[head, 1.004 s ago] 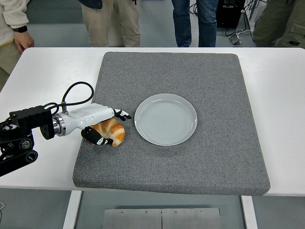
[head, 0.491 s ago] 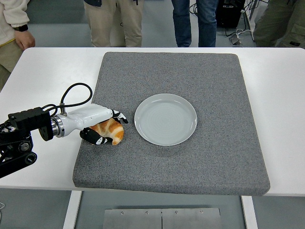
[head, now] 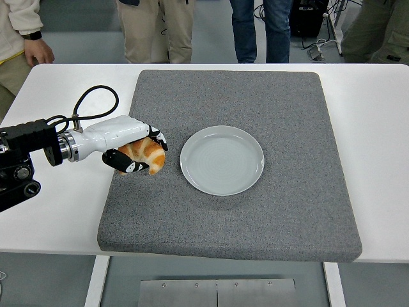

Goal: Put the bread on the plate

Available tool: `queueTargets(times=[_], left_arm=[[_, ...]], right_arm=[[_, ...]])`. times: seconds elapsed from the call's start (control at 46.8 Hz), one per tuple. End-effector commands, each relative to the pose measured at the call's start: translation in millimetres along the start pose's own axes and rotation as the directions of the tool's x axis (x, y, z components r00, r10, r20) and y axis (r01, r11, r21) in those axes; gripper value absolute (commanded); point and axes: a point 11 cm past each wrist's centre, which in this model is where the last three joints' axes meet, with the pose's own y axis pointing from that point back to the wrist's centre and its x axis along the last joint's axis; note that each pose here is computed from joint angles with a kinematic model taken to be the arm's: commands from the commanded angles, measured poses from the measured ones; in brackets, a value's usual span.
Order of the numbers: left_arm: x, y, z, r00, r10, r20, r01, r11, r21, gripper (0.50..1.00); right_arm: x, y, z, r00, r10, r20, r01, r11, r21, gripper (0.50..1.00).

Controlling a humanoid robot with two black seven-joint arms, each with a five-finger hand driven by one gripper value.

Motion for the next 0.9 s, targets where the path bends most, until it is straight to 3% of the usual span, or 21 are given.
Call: queueTargets(times=[0.0, 0.171, 0.513, 0.876], left_arm=[[13, -1, 1, 1.000, 0.020, 0.009, -0.020, 1.000, -0.002, 0.500], [48, -4, 3, 0.997, 0.079, 0.015, -0.079, 0.997, -0.001, 0.500], [87, -6, 14, 0.991, 0.111, 0.074, -0.109, 0.994, -0.027, 0.500], [167, 6, 38, 0.972, 0.185, 0.142, -0.178, 0.982, -0.062, 0.500]], right_arm=[[-0.1, 0.3, 0.9, 1.000, 0.000, 0.000, 0.000, 1.000, -0.002, 1.000], [0.0, 0.0, 0.1, 1.000, 0.000, 0.000, 0.000, 1.000, -0.001, 1.000], [0.0, 0.0, 0.1, 1.000, 0.000, 0.000, 0.000, 1.000, -0.001, 1.000], [0.0, 0.0, 0.1, 1.000, 0.000, 0.000, 0.000, 1.000, -0.001, 1.000]])
